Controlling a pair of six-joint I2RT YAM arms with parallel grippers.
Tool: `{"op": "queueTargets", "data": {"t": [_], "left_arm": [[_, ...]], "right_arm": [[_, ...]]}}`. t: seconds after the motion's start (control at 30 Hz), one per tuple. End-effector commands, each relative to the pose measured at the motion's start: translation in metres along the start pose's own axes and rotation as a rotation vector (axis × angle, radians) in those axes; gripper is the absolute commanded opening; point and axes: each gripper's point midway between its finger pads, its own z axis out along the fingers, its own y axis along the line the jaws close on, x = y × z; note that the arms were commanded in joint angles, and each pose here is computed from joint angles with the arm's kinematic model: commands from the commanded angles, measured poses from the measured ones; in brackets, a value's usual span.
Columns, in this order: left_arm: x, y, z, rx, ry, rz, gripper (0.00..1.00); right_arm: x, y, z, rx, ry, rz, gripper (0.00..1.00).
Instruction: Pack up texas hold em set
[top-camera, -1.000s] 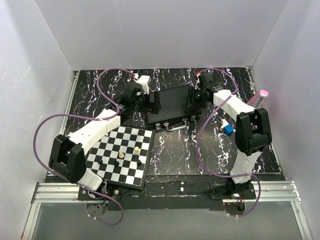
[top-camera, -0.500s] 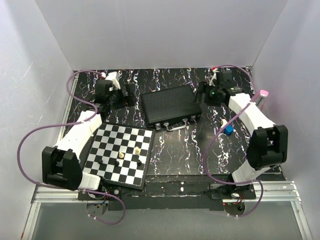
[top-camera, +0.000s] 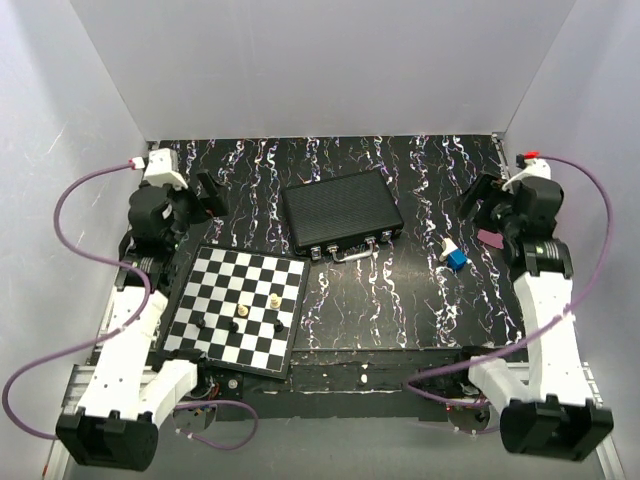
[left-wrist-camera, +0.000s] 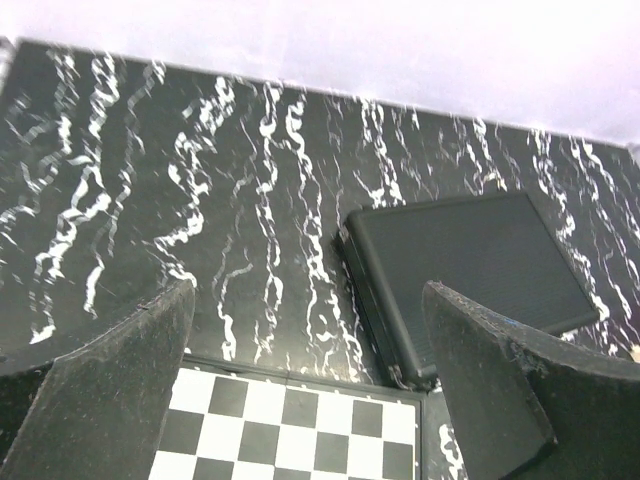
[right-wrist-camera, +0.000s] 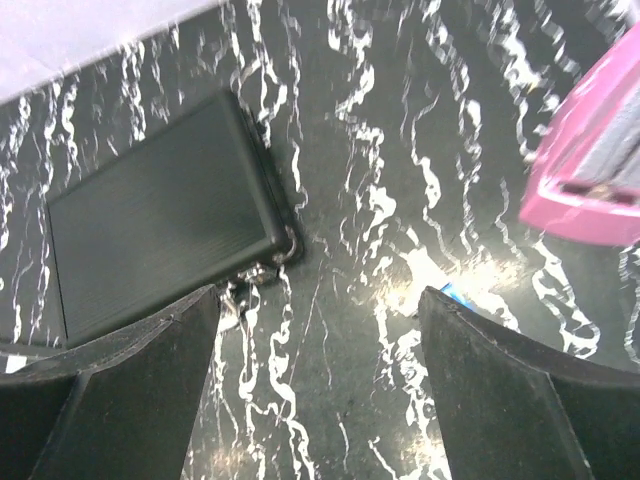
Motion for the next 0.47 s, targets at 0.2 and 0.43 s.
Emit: {"op": "queueTargets", "data": {"t": [0.2,0.43], "left_arm": [[-0.018,0.020,-0.025,-0.090,-0.159,0.076,0.98],[-0.016,0.021,-0.027,-0.091,-0.171,0.086,0.98]], "right_arm": [[-0.038,-0.021,-0.040,0.106,-0.344,-0.125,0.90],[-0.038,-0.022,-0.037,0.112,-0.336,-0.127,0.90]]}}
